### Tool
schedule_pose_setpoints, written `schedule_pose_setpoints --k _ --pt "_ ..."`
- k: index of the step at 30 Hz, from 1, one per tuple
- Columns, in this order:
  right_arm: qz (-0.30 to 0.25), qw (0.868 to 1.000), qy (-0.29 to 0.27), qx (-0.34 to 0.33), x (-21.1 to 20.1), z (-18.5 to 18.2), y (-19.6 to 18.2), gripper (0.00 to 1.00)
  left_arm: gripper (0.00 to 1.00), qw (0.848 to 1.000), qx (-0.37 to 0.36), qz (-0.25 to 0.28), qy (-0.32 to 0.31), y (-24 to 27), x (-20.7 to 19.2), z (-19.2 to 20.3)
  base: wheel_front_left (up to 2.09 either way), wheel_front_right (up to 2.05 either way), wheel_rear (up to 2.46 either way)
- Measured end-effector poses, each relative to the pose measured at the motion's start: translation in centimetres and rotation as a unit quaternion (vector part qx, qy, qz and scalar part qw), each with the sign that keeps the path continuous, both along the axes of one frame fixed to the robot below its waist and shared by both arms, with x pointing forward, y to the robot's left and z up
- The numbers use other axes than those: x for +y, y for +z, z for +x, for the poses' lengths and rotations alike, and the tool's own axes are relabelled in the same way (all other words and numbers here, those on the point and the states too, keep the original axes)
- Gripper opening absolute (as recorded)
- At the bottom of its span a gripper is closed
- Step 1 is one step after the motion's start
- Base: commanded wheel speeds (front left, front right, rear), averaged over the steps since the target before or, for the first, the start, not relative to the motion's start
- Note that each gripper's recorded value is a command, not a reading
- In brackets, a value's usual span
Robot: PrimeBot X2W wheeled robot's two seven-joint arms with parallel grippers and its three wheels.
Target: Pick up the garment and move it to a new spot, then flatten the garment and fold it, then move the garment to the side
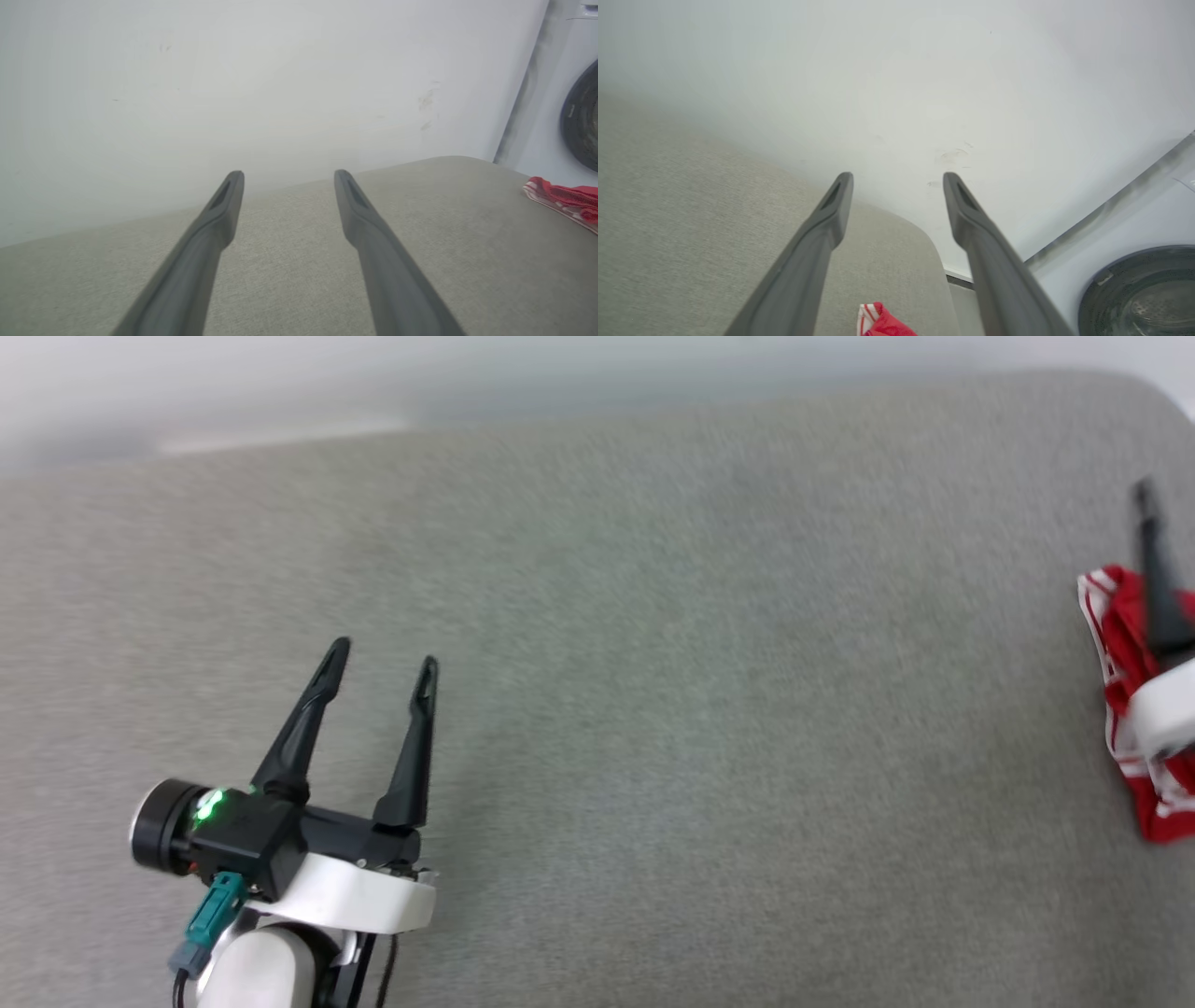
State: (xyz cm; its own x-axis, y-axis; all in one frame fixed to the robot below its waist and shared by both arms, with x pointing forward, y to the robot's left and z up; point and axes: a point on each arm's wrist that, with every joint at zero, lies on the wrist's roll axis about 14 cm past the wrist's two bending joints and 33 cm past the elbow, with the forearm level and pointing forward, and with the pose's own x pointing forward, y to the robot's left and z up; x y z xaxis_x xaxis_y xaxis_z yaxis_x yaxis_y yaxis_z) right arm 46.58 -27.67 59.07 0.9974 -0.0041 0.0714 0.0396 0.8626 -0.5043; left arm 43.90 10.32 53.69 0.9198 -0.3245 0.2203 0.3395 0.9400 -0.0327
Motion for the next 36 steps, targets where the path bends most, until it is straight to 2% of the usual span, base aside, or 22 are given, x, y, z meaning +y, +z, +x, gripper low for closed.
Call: schedule_pose_setpoints --k 5,12,25,36 --pt "0.102 0.993 0.05 -0.018 5.3 -2.5 -1.2 1.0 1.0 0.999 -0.021 0.011 0.047 1.9 2.9 -1.8 0.0 0.0 0.0" --pt "0.183 0.98 0.079 -0.027 8.9 -5.0 -2.3 1.0 1.0 0.995 -0.011 -0.002 0.102 1.9 5.9 -4.4 0.0 0.0 0.0" --pt "0.249 0.966 0.07 -0.024 9.8 -7.4 -5.0 1.0 1.0 0.99 0.025 -0.013 0.139 -0.1 8.0 -6.6 0.0 0.0 0.0" --pt "0.25 0.965 0.071 -0.031 9.9 -7.7 -4.9 1.0 1.0 0.988 0.028 -0.036 0.145 -0.2 8.3 -7.2 0.0 0.0 0.0"
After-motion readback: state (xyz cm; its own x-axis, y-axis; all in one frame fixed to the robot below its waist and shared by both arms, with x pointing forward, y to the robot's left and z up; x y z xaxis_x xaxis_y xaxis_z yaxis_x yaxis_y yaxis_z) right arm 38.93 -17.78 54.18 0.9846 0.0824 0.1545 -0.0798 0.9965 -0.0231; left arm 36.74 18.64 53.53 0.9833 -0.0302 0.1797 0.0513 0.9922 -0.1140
